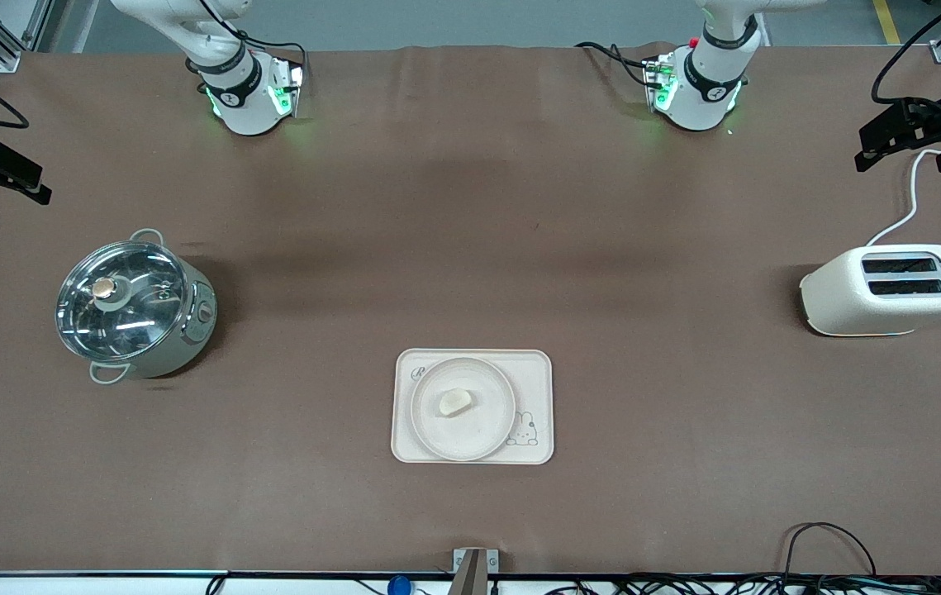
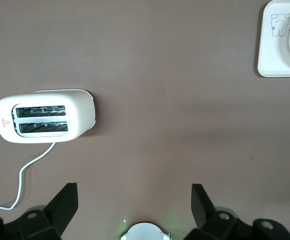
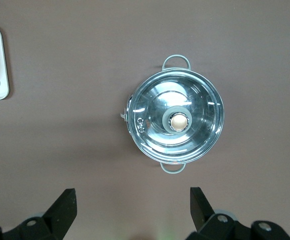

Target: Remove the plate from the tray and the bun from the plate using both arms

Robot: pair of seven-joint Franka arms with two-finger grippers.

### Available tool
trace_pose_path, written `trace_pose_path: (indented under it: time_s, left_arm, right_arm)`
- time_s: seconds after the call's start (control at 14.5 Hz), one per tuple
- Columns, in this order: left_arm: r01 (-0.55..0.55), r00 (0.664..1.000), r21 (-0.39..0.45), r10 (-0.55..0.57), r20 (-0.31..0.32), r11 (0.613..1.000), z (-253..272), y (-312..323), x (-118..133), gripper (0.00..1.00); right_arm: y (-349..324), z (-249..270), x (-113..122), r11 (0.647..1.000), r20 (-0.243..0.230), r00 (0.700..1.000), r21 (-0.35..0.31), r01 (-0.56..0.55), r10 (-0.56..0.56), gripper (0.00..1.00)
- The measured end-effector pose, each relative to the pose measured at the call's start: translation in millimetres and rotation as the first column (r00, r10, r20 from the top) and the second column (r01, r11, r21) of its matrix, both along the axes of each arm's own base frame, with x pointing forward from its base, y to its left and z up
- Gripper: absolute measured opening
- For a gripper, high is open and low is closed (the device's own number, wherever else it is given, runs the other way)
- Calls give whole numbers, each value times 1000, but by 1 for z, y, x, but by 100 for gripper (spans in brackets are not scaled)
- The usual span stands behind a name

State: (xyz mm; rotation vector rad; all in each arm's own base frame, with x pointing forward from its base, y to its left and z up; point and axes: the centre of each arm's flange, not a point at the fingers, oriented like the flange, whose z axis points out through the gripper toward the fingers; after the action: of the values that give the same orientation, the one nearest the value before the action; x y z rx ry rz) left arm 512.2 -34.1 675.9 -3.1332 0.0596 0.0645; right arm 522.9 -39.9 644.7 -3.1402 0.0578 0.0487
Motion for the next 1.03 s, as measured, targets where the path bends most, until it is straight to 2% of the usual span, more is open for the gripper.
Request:
trace_pose_path:
  time_s: [0.76,1.03]
  left_arm:
    - [-8,1000,-1,8,-26,1000,-14,4,12,100]
    - [-8,1000,-2,8,-16,1000,-9,4,12,100]
  right_arm:
    - [-3,4,0,1000,10,1000,-1,6,-6,100]
    - [0,8,0,1000,21,1000,-2,-1,1,100]
